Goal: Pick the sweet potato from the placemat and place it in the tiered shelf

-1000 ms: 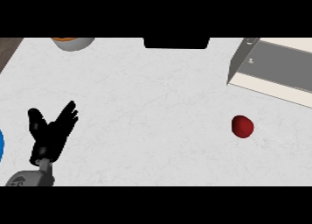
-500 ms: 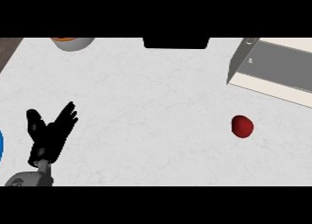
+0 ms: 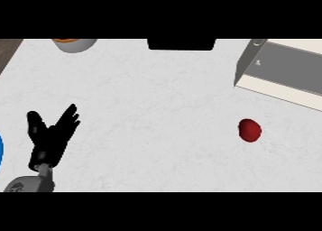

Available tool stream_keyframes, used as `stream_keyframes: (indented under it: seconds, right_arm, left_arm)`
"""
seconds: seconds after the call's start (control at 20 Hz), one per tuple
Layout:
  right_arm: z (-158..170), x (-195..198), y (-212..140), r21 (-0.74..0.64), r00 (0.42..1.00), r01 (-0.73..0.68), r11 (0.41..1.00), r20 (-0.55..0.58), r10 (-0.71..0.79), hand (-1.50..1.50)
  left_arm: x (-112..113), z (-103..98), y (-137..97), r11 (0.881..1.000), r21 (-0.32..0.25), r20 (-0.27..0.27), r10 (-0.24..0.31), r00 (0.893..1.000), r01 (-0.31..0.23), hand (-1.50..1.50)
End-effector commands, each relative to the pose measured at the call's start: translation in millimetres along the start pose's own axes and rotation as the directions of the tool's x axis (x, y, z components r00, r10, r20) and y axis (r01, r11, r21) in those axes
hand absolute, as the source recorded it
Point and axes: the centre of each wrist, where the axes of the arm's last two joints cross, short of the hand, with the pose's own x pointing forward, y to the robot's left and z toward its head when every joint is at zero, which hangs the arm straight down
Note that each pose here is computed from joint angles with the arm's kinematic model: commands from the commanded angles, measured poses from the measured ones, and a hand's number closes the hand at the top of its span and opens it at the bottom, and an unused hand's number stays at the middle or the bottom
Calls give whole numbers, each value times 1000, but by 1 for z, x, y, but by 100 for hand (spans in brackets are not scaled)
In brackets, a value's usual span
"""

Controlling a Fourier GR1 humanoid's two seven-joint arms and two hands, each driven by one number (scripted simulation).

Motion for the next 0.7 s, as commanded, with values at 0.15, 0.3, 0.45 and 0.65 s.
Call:
stream_keyframes:
  seconds: [0.15,0.3,0.45,0.65]
  right_arm:
    - [-2,-14,-16,-76,962,265,961,-41,-269,-150]
    - [-3,-15,-15,-86,925,376,923,-30,-380,-150]
    - [-4,-19,-19,-127,872,481,868,-30,-488,-150]
    - [-4,-21,-30,-216,815,559,801,-37,-579,-150]
  left_arm:
    - [-15,3,-5,1000,-2,-28,-3,1000,3,0]
    - [-9,-4,11,1000,9,-9,3,1000,-3,0]
    - [-18,10,-2,1000,-5,-30,-12,999,12,0]
    - [-10,0,4,1000,-2,-20,5,1000,-5,0]
